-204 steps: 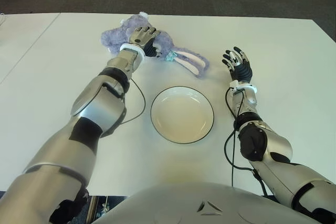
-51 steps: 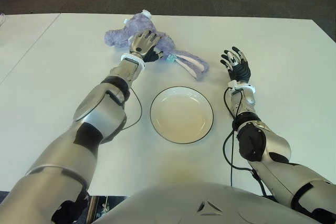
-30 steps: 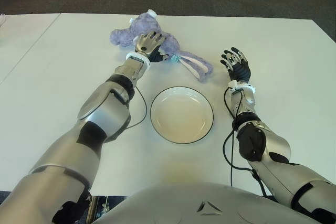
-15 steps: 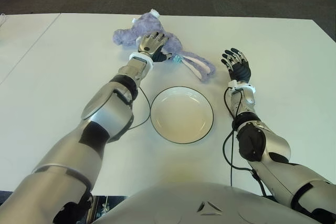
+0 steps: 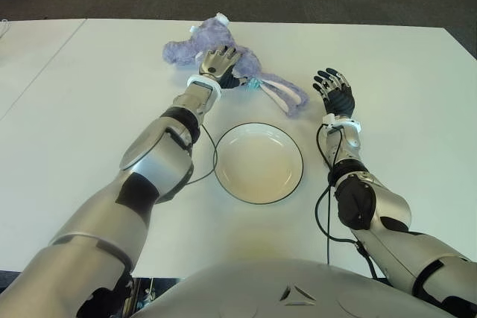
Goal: Put the doll into the plate.
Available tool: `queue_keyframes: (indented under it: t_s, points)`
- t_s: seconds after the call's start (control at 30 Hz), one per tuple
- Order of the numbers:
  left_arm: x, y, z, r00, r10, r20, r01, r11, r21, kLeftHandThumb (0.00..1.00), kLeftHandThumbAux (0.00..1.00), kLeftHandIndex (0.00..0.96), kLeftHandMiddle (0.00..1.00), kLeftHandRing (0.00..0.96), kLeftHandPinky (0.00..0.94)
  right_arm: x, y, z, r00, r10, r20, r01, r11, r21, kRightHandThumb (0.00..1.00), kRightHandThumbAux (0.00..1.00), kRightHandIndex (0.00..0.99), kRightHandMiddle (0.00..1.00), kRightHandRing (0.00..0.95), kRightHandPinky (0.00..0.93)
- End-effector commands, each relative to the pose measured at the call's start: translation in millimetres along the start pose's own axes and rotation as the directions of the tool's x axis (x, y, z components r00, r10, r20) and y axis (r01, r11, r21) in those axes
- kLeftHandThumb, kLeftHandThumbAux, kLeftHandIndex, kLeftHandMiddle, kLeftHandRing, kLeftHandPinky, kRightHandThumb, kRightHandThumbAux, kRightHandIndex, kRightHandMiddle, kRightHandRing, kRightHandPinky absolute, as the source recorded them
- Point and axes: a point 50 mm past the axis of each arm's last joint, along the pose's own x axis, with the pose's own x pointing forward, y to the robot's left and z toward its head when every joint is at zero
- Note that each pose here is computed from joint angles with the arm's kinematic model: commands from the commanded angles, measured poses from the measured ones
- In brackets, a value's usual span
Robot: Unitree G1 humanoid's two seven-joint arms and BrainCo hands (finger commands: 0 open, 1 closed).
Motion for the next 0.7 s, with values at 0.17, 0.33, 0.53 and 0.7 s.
queue_keyframes:
  t_s: [0.17, 0.33, 0.53, 0.7]
  points:
    - [-30.4, -45.3, -36.8, 0.980, -0.194, 0.034, 0.194, 0.981, 0.013, 0.290, 0.218, 0.000, 0.000, 0.000, 0.000, -100.4, -32.3, -112.6, 0.867, -0.184, -0.464, 0.235, 0.971, 0.054, 0.656, 0.867, 0.279, 0.345, 0.325, 0.291]
    - [-56.0, -56.7, -76.1, 0.974, -0.221, 0.046, 0.221, 0.975, 0.005, 0.285, 0.234, 0.000, 0.000, 0.000, 0.000, -100.8, -31.9, -112.2, 0.875, -0.171, -0.453, 0.226, 0.972, 0.070, 0.627, 0.868, 0.267, 0.342, 0.331, 0.315]
    - [-80.4, -52.7, -104.5, 0.967, -0.225, 0.119, 0.229, 0.973, -0.023, 0.280, 0.240, 0.000, 0.000, 0.000, 0.000, -100.4, -29.9, -112.1, 0.882, -0.164, -0.442, 0.223, 0.971, 0.084, 0.572, 0.870, 0.288, 0.339, 0.334, 0.343]
    - [-120.1, -75.1, -113.3, 0.939, -0.294, 0.178, 0.311, 0.947, -0.078, 0.279, 0.235, 0.000, 0.000, 0.000, 0.000, -99.2, -27.0, -112.9, 0.879, -0.166, -0.446, 0.234, 0.967, 0.103, 0.576, 0.872, 0.265, 0.329, 0.328, 0.311]
